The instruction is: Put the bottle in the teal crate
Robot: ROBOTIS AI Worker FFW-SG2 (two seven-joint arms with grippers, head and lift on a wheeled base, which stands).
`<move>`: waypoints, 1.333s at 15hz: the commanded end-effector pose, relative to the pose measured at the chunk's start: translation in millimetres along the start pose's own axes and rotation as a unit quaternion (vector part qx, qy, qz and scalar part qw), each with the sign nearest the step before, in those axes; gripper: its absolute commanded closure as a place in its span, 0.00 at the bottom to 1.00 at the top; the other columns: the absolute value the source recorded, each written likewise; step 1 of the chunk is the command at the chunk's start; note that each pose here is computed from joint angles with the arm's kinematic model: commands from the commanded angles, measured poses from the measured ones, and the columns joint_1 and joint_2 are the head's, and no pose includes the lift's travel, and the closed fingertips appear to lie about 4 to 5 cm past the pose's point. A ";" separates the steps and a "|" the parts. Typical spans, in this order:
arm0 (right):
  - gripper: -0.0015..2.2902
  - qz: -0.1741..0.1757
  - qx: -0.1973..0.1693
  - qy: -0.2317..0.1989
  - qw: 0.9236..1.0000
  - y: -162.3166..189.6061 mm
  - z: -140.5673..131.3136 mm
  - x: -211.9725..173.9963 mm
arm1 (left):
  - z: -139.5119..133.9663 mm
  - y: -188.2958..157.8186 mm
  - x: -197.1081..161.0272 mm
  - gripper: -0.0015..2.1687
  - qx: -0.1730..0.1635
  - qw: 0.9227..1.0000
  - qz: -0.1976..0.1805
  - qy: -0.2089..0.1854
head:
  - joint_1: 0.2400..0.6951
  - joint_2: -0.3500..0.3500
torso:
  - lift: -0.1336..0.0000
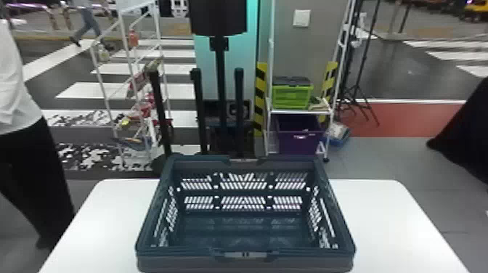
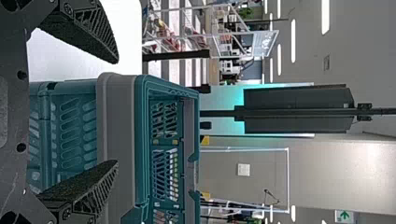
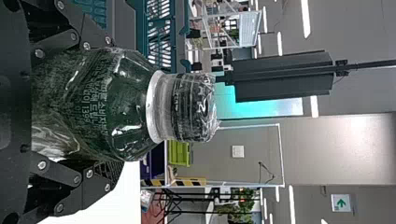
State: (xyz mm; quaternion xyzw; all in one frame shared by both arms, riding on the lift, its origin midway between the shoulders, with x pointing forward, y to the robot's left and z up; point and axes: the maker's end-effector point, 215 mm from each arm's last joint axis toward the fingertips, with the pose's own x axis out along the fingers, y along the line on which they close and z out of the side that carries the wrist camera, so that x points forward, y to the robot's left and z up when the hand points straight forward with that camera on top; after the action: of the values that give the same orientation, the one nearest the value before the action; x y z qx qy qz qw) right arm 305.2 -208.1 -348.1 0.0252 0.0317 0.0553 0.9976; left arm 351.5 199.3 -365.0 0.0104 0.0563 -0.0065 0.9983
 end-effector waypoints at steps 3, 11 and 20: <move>0.91 -0.001 0.000 -0.001 1.000 0.1 0.4 -1.1 | 3.5 1.5 0.6 0.06 -0.004 1.000 -0.001 -0.006 | 0.57 0.50 | 1.00; 0.91 0.001 0.000 -0.014 1.000 2.3 13.2 1.7 | 1.9 2.0 -0.7 0.06 -0.005 1.000 0.000 -0.006 | 0.57 0.50 | 1.00; 0.91 0.023 0.000 -0.005 1.000 25.2 64.7 77.3 | -1.5 1.2 -4.7 0.06 -0.005 1.000 0.000 -0.001 | 0.57 0.50 | 1.00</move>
State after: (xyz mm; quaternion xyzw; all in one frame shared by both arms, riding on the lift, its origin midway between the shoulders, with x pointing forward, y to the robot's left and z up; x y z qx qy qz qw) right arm 371.2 -183.4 -291.5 0.0266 0.0197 0.0736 0.9967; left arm 347.9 200.3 -363.0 0.0039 0.0523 -0.0066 0.9986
